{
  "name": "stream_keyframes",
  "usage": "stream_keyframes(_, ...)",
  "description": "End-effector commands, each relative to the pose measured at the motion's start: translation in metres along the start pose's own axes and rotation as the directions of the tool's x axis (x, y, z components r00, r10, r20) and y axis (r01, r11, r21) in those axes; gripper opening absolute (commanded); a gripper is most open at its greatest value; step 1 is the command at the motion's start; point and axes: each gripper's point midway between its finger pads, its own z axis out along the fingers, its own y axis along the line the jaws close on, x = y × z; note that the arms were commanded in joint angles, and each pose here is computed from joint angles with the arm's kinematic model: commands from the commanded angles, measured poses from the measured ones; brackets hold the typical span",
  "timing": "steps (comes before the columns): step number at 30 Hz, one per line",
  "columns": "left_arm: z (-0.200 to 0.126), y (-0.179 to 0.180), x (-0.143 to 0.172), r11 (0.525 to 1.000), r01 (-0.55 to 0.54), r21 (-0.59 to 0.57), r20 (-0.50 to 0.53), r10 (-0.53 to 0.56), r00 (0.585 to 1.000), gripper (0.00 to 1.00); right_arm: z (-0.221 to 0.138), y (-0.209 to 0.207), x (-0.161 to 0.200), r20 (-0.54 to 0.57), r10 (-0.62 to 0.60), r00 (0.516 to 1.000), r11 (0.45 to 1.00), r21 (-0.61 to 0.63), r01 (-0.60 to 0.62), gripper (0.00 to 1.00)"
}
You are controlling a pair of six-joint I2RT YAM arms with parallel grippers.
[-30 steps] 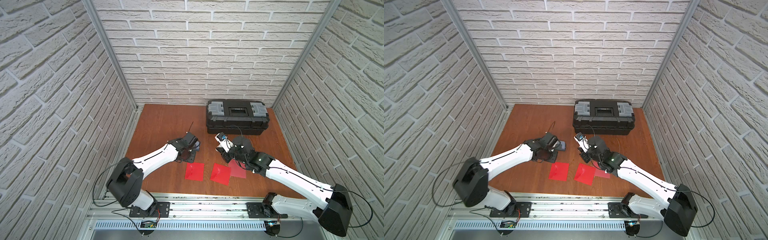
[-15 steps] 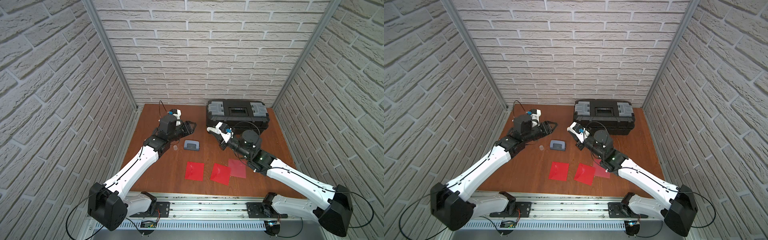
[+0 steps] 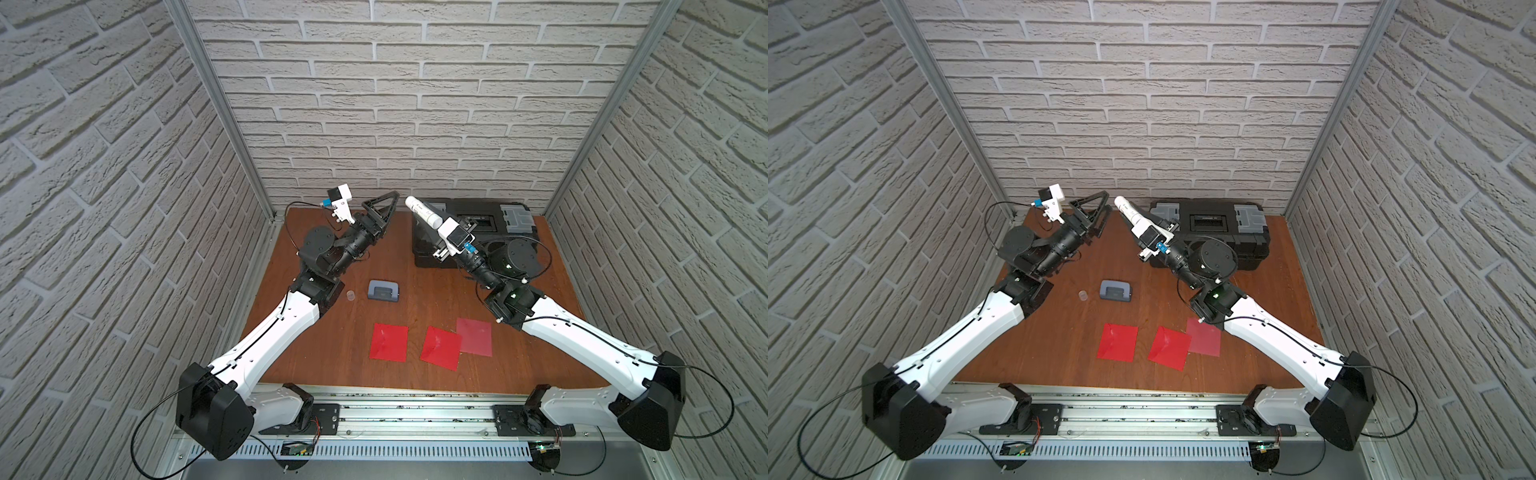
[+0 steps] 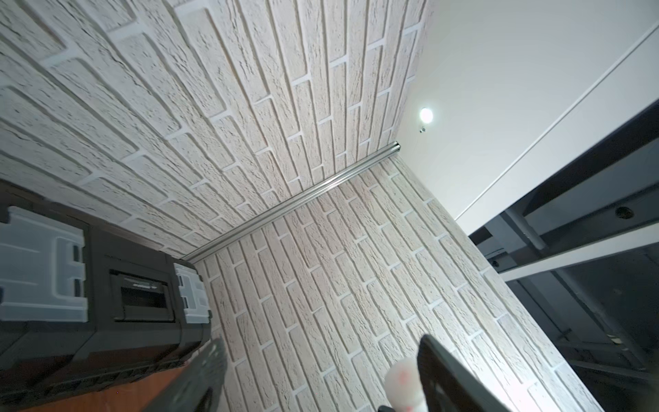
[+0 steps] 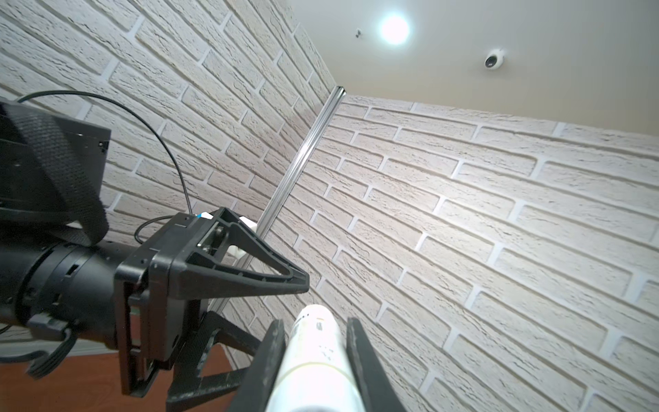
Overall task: Seal the envelope with a glue stick
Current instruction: Screw the glue stick.
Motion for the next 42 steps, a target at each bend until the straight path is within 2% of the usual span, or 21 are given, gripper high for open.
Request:
stream_keyframes(1,0.005,-0.056,-0.006,0.983,-0.004,0.184,0.010,0.003,1.000,0.85,0.004,-0.018,-0.026,0.100,-0.045,0.994,0.997,0.067,0.039,0.03)
stream_keyframes(7,0.013,-0.079,0.008,0.964,0.009,0.264,-0.054,0.006,0.999,0.85,0.013,-0.023,-0.029,0.118,-0.062,0.991,0.995,0.089,0.052,0.03)
stream_keyframes(9,0.016,-0.085,0.012,0.958,0.012,0.286,-0.075,0.009,0.997,0.82,0.015,-0.021,-0.028,0.122,-0.067,0.990,0.995,0.085,0.056,0.03)
stream_keyframes(12,0.019,-0.091,0.017,0.947,0.030,0.320,-0.103,0.003,0.995,0.73,0.017,-0.020,-0.027,0.133,-0.067,0.989,0.994,0.090,0.055,0.03)
stream_keyframes(20,0.017,-0.090,0.014,0.933,0.065,0.353,-0.101,-0.031,0.994,0.35,0.018,-0.019,-0.024,0.146,-0.071,0.987,0.993,0.102,0.057,0.03)
stream_keyframes(30,0.010,-0.094,0.008,0.923,0.043,0.382,-0.078,-0.015,0.997,0.07,0.016,-0.015,-0.012,0.098,-0.063,0.993,0.994,0.091,0.054,0.03)
stream_keyframes(31,0.011,-0.093,0.007,0.924,0.042,0.380,-0.077,-0.014,0.997,0.06,0.015,-0.014,-0.011,0.092,-0.056,0.994,0.995,0.084,0.048,0.05)
stream_keyframes(33,0.010,-0.090,0.005,0.927,0.033,0.374,-0.071,-0.007,0.997,0.05,0.012,-0.011,-0.009,0.076,-0.028,0.997,0.998,0.065,0.023,0.16)
stream_keyframes(35,0.008,-0.087,0.003,0.932,0.026,0.361,-0.063,-0.004,0.998,0.05,0.007,-0.005,-0.004,0.047,0.005,0.999,1.000,0.029,-0.006,0.31)
stream_keyframes(37,0.006,-0.083,-0.001,0.937,0.014,0.349,-0.047,0.003,0.999,0.04,0.001,0.000,-0.001,0.019,0.039,0.999,0.999,0.003,-0.039,0.42)
stream_keyframes(42,0.005,-0.079,-0.004,0.940,0.006,0.340,-0.037,0.007,0.999,0.04,-0.011,0.004,0.002,-0.014,0.102,0.995,0.995,-0.014,-0.102,0.44)
